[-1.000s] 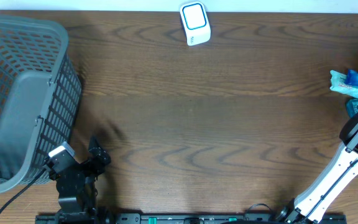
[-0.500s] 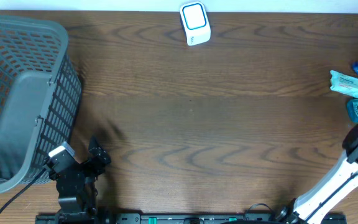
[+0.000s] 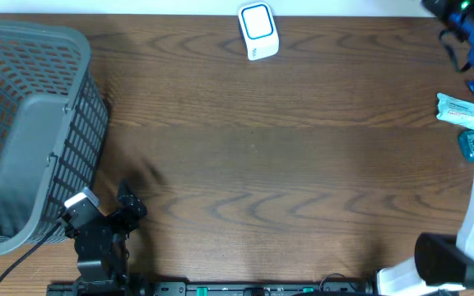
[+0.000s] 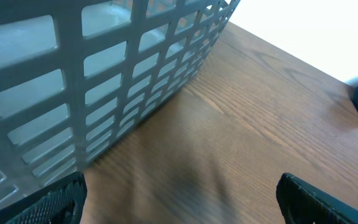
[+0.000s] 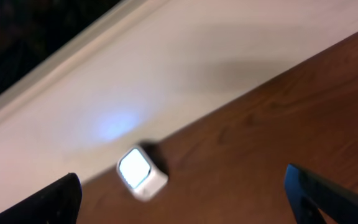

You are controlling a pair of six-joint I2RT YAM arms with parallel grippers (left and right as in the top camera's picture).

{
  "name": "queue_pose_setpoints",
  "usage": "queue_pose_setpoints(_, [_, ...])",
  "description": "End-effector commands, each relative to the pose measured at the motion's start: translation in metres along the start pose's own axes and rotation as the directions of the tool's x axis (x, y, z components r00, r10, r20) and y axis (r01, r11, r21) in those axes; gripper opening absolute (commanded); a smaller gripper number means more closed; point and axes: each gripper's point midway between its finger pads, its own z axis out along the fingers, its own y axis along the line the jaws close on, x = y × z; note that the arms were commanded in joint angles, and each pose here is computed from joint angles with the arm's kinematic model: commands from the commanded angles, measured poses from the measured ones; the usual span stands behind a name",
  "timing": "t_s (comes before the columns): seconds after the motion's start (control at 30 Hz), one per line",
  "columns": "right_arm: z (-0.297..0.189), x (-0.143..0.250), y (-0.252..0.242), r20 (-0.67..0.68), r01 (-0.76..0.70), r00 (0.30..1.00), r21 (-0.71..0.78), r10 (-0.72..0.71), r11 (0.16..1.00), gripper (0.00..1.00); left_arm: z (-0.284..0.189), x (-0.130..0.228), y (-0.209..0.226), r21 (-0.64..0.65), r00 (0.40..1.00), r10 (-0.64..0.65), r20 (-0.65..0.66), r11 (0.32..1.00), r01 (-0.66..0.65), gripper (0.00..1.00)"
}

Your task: Scan the item barcode

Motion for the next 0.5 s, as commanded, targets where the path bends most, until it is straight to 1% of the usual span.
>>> queue_pose_setpoints(0.0, [-0.021,0.015,0.021,-0.025,0.076,0.997,-0.038,-0.077,0.996,0.99,0.0,-0.002,0.002,-0.01,1.0,0.014,0.008,1.0,-0.014,0.98])
queue_pose_setpoints(0.13, [-0.028,0.04,0.03,-0.099,0.098,0.99,-0.048,-0.103,0.994,0.99,0.0,-0.002,0.002,-0.01,1.0,0.014,0.008,1.0,-0.014,0.98])
queue_pose_setpoints(0.23, [-0.028,0.052,0.026,-0.148,0.104,0.983,-0.029,-0.108,0.994,0.99,0.0,-0.002,0.002,-0.01,1.0,0.014,0.008,1.0,-0.014,0.98])
queue_pose_setpoints(0.3, [-0.028,0.051,0.018,-0.143,0.111,0.984,0.01,-0.108,0.994,0.99,0.0,-0.002,0.002,-0.01,1.0,0.014,0.008,1.0,-0.014,0.98])
queue_pose_setpoints(0.37, [-0.029,0.056,0.007,-0.168,0.157,0.975,0.048,-0.147,0.986,0.99,0.0,-0.002,0.002,-0.01,1.0,0.014,0.008,1.0,-0.014,0.98])
queue_pose_setpoints(0.47, [-0.027,0.059,0.005,-0.181,0.261,0.951,0.039,-0.25,0.964,0.99,0.0,-0.002,0.002,-0.01,1.0,0.014,0.008,1.0,-0.014,0.98])
